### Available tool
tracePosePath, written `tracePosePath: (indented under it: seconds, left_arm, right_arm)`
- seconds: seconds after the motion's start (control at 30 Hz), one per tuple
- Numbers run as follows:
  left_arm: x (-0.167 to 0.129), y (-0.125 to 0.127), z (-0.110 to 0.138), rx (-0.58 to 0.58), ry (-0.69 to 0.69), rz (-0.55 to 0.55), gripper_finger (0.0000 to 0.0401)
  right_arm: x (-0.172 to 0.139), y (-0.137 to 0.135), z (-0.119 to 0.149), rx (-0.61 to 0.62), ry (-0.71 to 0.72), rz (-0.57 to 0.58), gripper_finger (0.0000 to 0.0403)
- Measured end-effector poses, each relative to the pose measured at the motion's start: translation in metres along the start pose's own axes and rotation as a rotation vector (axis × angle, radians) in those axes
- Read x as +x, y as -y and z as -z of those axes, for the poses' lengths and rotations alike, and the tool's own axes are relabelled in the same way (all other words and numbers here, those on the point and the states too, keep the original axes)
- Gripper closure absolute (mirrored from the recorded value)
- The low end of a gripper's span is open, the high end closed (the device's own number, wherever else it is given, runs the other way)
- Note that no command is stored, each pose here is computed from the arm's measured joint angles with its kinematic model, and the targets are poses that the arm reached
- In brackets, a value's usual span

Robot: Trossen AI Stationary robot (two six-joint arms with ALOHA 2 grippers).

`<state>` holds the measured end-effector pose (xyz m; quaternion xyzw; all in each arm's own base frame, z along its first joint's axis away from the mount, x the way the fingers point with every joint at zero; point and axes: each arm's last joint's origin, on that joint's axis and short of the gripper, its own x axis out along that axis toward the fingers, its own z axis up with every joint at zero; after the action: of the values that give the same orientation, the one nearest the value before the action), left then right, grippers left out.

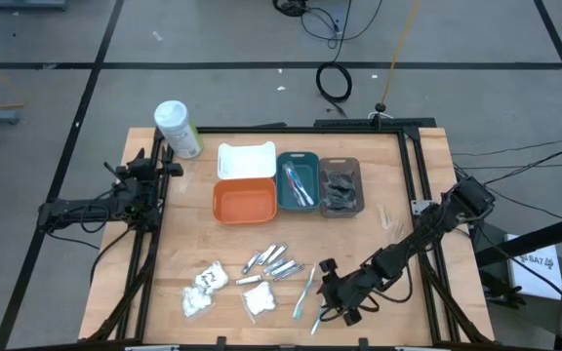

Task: Pick & Place Travel size toiletries
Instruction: Put the blue toothbrush into the dark green bin

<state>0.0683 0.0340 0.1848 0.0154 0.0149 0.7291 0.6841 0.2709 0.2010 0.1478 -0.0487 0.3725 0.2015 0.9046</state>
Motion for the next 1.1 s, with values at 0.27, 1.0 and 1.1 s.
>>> tracePosePath:
  seconds: [0.27, 1.0, 1.1]
  left_arm:
    - [0.000, 0.000, 0.000, 0.000, 0.000, 0.000, 0.0116]
    - [0.000, 0.000, 0.000, 0.000, 0.000, -0.001, 0.0116]
    - [0.000, 0.000, 0.000, 0.001, 0.000, 0.000, 0.0116]
  right_arm:
    - [0.015, -0.001, 0.015, -0.026, -0.075, 0.011, 0.0231]
    - [0.006, 0.033, 0.034, 0.369, -0.310, 0.263, 0.0243]
    - [0.007, 0.029, 0.035, 0.402, -0.341, 0.191, 0.0243]
